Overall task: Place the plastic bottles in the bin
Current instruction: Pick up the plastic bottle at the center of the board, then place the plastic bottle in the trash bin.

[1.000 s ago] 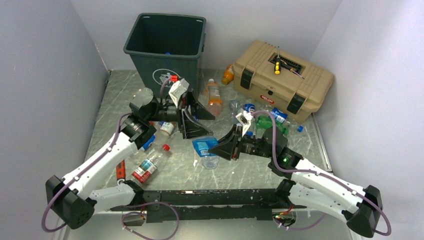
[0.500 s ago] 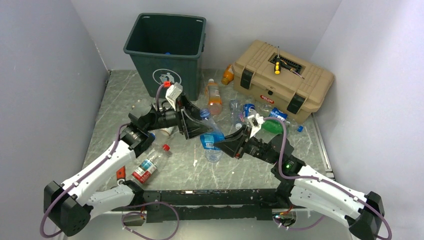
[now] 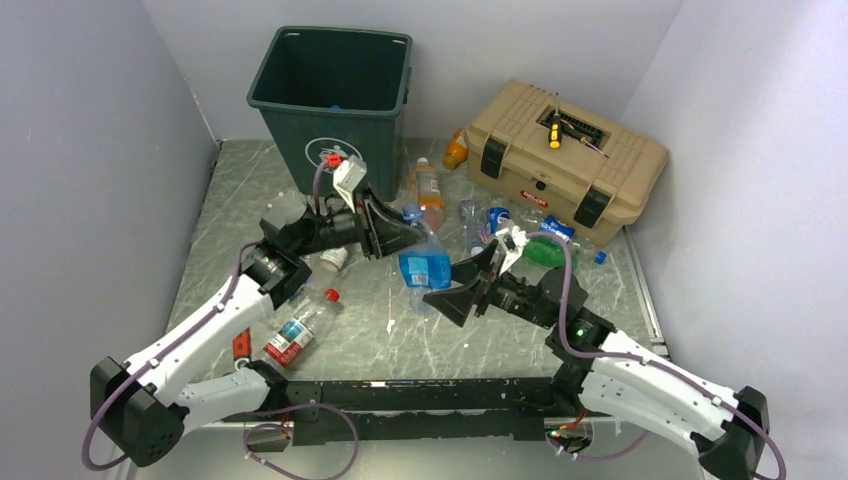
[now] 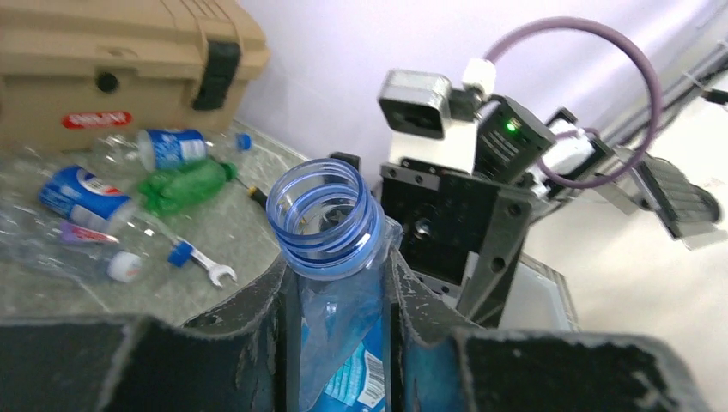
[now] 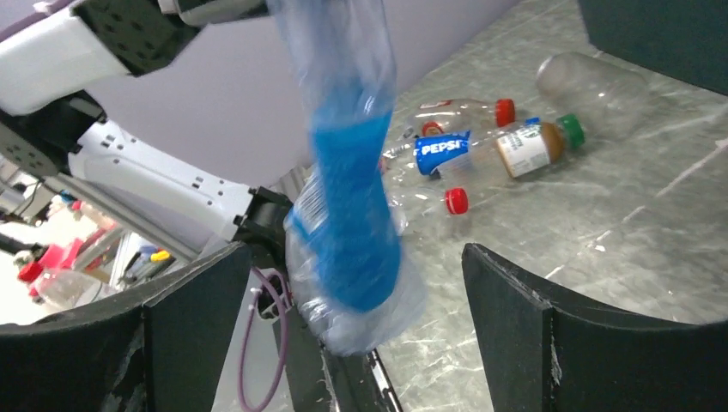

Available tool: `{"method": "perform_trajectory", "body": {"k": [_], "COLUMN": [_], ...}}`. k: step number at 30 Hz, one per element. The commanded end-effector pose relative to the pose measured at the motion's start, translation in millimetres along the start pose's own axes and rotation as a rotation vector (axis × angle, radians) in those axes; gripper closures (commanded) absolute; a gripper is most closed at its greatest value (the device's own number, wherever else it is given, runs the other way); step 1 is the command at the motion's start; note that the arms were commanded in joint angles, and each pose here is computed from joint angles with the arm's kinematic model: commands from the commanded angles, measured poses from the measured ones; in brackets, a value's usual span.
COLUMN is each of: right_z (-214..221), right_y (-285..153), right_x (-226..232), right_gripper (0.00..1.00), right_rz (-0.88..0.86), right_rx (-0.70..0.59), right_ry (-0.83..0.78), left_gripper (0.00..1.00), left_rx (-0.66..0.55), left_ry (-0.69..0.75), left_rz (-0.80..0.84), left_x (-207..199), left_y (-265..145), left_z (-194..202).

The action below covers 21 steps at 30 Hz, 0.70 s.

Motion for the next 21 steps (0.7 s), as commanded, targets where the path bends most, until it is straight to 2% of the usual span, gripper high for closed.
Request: {"method": "perform_trajectory", "body": {"k": [1,8,12,16,19,21], "right_z": [-42.7,-51.4,-35.9,-19.8,-12.4,-8.1], "right_y": [-17.0,-62.7,-75.0,-79.7,-80.8,-81.0], "right_x": [8.5,-17.3,-31.2,-38.9,-42.1,-44.5], "right_gripper": [0.00,0.00,0.00,0.00,0.01,0.01], "right_rz": [0.066,0.307,0.382,0.410,0.413,0.413], "right_rx": [-0.055,-0.082,-0.072,-0.046,-0.054,-0.065], "right_ry": [-0.065,-0.108,-0.079,-0.055,-0.039,-0.035], "left_gripper": [1.00,1.00,1.00,1.00,1.00,1.00], "left_rx": [-0.134,-0.455,-0.640,-0.790,-0.812,-0.780], "left_ry": [0.225,0.540,0.667,0.791,0.888,0.964], "left_rz": [-0.119,-0.618,-0.723,-0.722,-0.738,-0.772], "left_x": [-17.4,15.2,33.7,50.5,81.3,110.2], "left_y": [-5.3,-41.4,-63.0,-70.0,-64.5,-59.4], "left_z": [-59.4,-196.1,-270.3,-327.8,-351.1,-360.9]}}
Point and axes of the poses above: each gripper's point midway between its finger pads, its own y axis out along the fingers, its own x axis along the line the jaws close on, z = x × y, the point moved 2 cm from there along -y, back along the fingers, and after that the axes turned 9 degrees about -y, right-handed, at the moved point
